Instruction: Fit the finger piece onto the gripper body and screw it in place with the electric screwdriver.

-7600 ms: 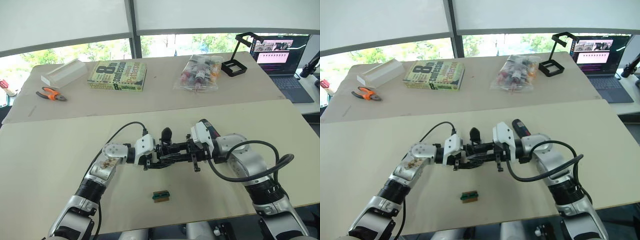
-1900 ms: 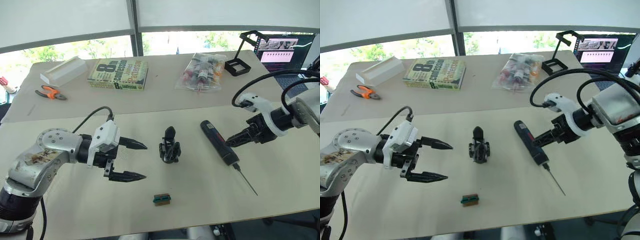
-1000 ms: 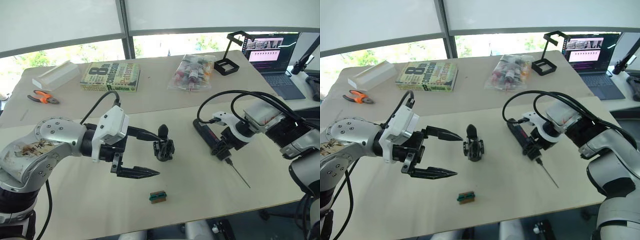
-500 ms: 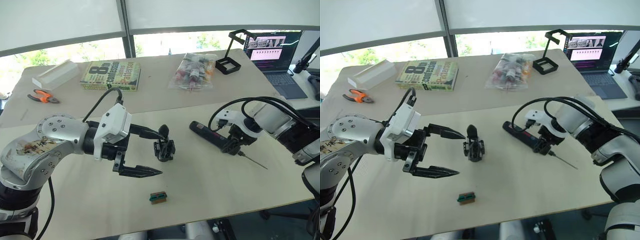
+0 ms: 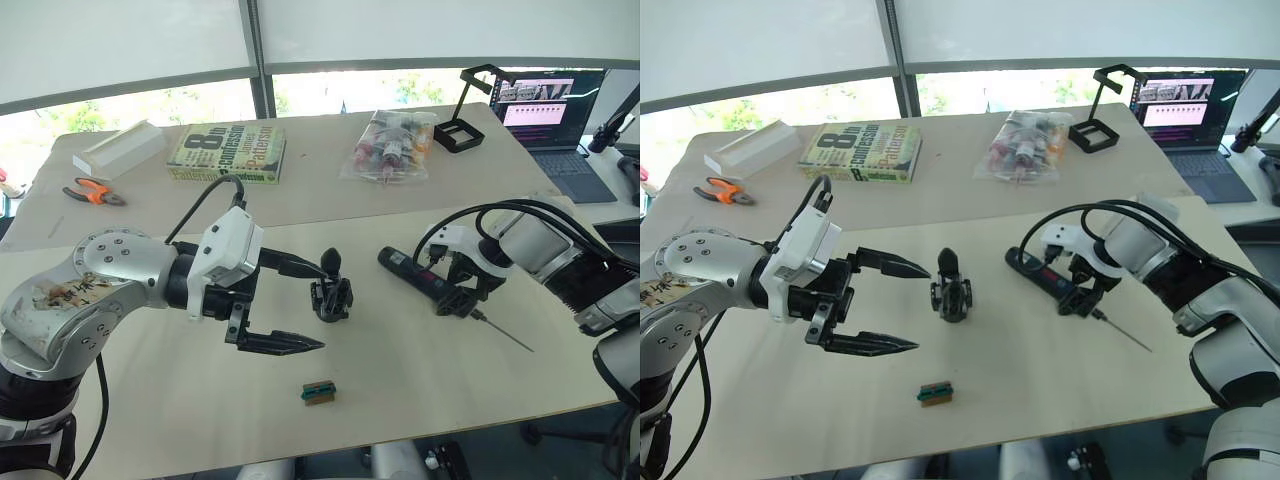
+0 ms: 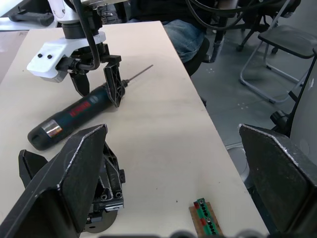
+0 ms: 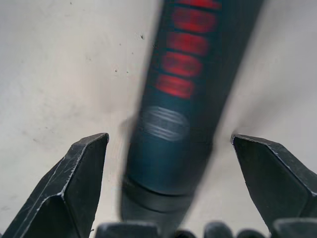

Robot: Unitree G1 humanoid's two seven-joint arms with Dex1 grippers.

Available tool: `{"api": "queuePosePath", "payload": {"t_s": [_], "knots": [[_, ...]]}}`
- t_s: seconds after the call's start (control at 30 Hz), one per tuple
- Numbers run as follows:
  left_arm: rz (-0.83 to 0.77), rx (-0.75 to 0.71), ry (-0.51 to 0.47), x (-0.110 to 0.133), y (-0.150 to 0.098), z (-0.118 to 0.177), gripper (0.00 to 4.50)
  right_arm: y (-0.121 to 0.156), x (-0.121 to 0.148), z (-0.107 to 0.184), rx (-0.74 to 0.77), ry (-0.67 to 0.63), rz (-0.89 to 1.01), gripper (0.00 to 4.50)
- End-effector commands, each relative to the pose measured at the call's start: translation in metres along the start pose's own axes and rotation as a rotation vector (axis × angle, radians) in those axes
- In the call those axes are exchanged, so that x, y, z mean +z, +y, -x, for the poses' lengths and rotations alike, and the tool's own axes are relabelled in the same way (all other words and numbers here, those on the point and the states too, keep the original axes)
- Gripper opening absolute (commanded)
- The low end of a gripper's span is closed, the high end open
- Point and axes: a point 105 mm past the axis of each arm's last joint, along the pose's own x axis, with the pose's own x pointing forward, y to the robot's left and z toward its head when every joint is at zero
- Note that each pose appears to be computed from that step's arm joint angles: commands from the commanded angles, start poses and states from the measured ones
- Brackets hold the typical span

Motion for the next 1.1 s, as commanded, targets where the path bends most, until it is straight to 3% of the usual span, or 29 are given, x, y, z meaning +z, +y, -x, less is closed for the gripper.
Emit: {"api": "queuePosePath", "payload": {"t_s": [0.03,0.23,0.33,0.47,0.63,0.67,0.8,1.1], "knots": [[-0.043,0.013,0.003,0.006,0.002,0.003,4.50,-0.004,-0.013,-0.010,-0.005,0.040,-0.049,4.43],[-0.049,0.017,0.005,0.005,0.002,0.002,4.50,-0.016,-0.024,-0.020,-0.022,0.055,-0.076,4.43],[-0.050,0.019,0.003,0.006,0.002,0.003,4.50,-0.020,-0.030,-0.024,-0.027,0.059,-0.077,3.64],[-0.051,0.021,0.004,0.006,0.003,0.003,4.50,-0.021,-0.032,-0.024,-0.019,0.062,-0.066,2.26],[-0.054,0.025,0.005,0.006,0.004,0.004,4.50,-0.019,-0.028,-0.020,-0.004,0.053,-0.086,2.26],[-0.054,0.025,0.005,0.006,0.005,0.004,4.50,-0.018,-0.028,-0.019,-0.003,0.053,-0.088,3.10],[-0.057,0.024,0.001,0.007,0.006,0.004,4.50,-0.023,-0.033,-0.018,-0.026,0.066,-0.098,4.37],[-0.064,0.020,-0.002,0.008,0.006,0.003,4.50,-0.015,-0.040,-0.027,-0.003,0.065,-0.117,4.37]]}}
